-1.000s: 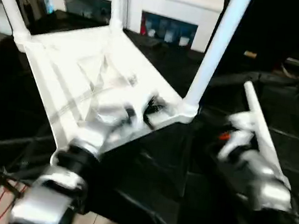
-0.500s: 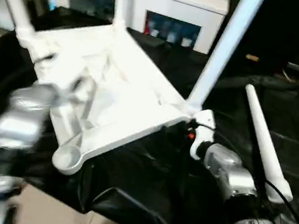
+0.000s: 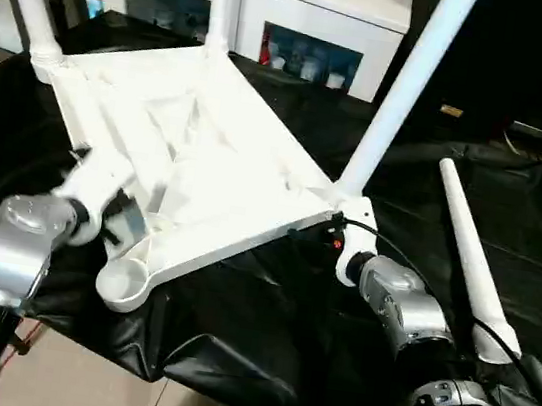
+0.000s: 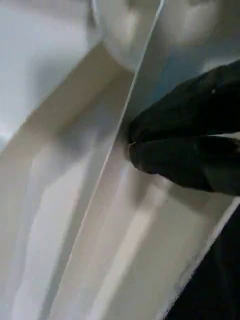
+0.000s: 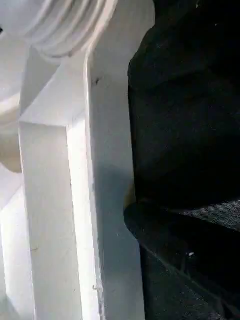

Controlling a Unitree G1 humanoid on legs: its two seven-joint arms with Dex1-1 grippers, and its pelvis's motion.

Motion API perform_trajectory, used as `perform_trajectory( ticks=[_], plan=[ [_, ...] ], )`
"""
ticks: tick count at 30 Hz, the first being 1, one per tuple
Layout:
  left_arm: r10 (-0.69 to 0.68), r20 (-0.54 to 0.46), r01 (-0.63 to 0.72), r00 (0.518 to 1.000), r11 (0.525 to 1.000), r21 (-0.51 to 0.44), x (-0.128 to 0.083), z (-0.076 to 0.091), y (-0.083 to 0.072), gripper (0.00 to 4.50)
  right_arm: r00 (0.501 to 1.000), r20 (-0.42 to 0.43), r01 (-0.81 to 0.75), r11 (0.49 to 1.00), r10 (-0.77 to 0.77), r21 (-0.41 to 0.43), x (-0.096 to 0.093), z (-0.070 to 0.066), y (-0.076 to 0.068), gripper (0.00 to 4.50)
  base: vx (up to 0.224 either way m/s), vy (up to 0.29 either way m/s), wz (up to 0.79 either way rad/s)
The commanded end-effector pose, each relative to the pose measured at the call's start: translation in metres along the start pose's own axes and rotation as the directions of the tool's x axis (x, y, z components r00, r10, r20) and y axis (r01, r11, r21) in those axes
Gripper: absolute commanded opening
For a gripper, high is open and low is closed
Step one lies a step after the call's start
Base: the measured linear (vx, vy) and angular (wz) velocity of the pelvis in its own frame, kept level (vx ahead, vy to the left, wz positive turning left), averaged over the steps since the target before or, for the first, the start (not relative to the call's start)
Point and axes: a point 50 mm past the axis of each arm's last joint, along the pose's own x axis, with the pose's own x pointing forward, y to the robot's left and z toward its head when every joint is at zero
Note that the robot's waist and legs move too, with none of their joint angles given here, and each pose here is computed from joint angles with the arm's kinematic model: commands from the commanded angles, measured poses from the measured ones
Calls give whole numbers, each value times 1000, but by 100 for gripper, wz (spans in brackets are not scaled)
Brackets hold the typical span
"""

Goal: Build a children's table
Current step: Rotate table base

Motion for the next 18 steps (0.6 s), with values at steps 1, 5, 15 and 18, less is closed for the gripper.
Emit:
perform_trajectory(
  ticks=[1, 5, 15, 18],
  plan=[
    [-143, -11, 143, 990, 990, -4, 4, -1, -20, 7, 1000, 10, 14, 1000, -13, -9, 1, 4, -2, 404, 0, 0, 0],
    [-359, -31, 360, 933, 932, 38, -1, 2, -43, 7, 1000, 7, 15, 1000, -15, -13, 2, 4, -2, 404, 0, 0, 0],
    [-654, 60, 647, 754, 755, 105, 8, 31, -98, 7, 998, 16, 61, 998, -60, -26, -5, 8, -10, 404, 0, 0, 0],
    [-667, 118, 653, 736, 745, 138, 22, 44, -115, 7, 994, 13, 114, 993, -113, -45, -15, 9, -20, 404, 0, 0, 0]
  ],
)
